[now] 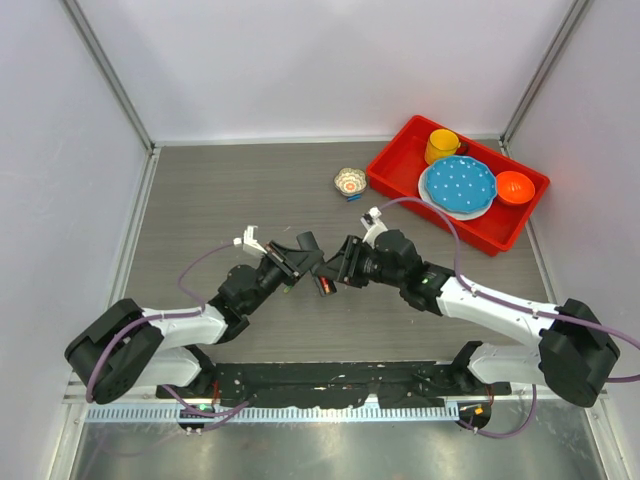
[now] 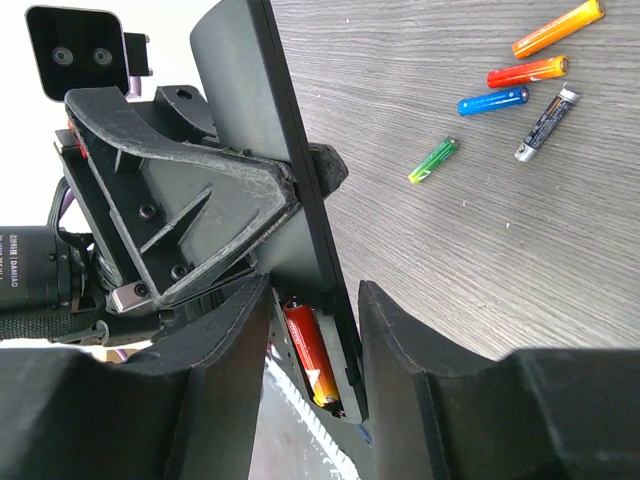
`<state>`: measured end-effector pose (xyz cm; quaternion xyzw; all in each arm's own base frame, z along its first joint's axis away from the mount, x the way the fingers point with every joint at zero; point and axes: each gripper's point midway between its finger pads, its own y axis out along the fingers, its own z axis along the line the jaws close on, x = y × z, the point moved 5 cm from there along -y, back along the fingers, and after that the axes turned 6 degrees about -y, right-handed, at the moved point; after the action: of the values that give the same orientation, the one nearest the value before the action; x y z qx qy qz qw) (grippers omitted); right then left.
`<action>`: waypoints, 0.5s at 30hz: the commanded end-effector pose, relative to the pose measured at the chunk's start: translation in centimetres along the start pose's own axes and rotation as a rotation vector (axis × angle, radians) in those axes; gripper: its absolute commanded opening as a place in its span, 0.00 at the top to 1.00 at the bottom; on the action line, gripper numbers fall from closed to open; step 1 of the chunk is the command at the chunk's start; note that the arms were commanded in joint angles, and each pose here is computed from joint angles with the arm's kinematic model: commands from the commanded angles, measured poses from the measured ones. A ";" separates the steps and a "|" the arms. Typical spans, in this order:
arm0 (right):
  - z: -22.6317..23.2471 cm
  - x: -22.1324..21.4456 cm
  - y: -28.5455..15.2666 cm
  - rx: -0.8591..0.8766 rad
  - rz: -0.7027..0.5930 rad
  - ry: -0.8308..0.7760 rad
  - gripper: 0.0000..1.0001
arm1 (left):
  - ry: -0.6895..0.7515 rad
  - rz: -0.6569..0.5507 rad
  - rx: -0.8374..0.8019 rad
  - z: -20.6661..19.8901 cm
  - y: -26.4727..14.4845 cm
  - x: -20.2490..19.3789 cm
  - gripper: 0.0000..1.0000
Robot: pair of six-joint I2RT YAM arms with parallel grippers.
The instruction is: Load the batteries into the remote control
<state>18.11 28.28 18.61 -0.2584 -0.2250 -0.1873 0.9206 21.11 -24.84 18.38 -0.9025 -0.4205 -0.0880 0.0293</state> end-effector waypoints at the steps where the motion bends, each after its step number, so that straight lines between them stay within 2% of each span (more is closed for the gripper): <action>1: -2.6 -3.1 0.1 -0.110 0.136 -0.009 0.54 | -0.056 -0.008 -0.351 -9.3 0.3 0.4 1.00; 9: -0.8 -1.8 -0.7 -0.067 0.087 -0.008 0.38 | -0.039 -0.014 -0.293 -7.5 0.2 0.3 1.00; 15: 0.3 -0.9 -1.5 -0.053 0.065 -0.022 0.33 | -0.037 -0.014 -0.274 -6.8 0.1 0.2 1.00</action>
<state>16.79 28.04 18.13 -0.2772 -0.2138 -0.1628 0.9225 20.68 -25.49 19.88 -0.9063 -0.4111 -0.0982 -0.0013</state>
